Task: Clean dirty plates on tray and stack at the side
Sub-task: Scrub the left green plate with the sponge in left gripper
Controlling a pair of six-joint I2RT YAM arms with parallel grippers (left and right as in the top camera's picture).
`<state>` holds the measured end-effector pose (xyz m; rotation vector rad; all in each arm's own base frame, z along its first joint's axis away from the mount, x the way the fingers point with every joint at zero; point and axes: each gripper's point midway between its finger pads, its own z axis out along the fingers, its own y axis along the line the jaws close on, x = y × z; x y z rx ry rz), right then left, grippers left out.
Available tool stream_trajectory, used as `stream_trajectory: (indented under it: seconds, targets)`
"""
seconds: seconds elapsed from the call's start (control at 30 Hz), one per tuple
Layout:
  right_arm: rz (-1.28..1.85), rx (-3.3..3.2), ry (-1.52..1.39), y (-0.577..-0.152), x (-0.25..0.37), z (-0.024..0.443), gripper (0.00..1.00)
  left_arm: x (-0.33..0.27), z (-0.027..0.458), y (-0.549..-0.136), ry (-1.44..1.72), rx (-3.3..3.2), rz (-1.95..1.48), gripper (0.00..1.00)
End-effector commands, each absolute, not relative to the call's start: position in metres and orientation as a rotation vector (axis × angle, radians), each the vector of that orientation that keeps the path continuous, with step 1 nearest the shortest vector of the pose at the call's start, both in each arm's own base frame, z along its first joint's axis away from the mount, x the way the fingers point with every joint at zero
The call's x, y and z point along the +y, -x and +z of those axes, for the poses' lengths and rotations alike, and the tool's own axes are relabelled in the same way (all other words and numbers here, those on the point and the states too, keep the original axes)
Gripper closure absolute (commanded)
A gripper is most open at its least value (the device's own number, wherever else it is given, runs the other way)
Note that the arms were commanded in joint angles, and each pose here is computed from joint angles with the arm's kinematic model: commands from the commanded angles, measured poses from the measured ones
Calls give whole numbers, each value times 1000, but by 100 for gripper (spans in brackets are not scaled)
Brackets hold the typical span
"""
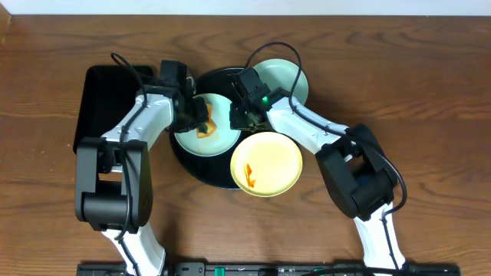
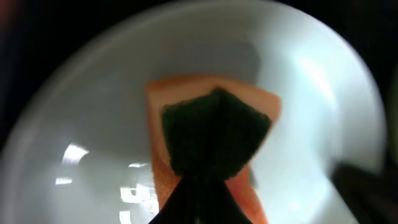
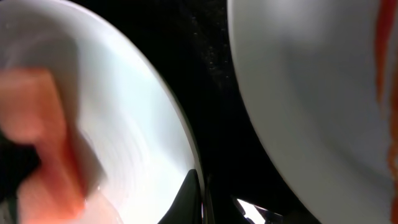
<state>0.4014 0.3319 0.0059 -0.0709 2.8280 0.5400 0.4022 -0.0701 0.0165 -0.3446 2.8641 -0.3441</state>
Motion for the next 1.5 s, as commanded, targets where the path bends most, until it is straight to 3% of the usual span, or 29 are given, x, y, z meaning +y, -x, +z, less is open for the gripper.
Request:
stream_trajectory:
  seconds: [0.0,0.2,0.5,0.73,1.1,1.47]
  targets:
    - [488,2877,79,-392,331,-18,99,-20,8,-402,447,2831,46,92]
    - [488,2877,79,-392,331,-18,99,-20,3,-382,500,2906,56,93]
    - [488,2877,79,-392,331,-18,99,-80,8,-345,391,3104,-454,92]
    - [492,2878,80,-392,331,-18,99,-90,12,-365,358,3015,-548,92]
    - [504,2898,76,-389,333,-25,99,-60,7,-387,437,2930,-284,92]
    - [600,2955,59,-377,342,-37,80,-60,7,-387,436,2931,-284,92]
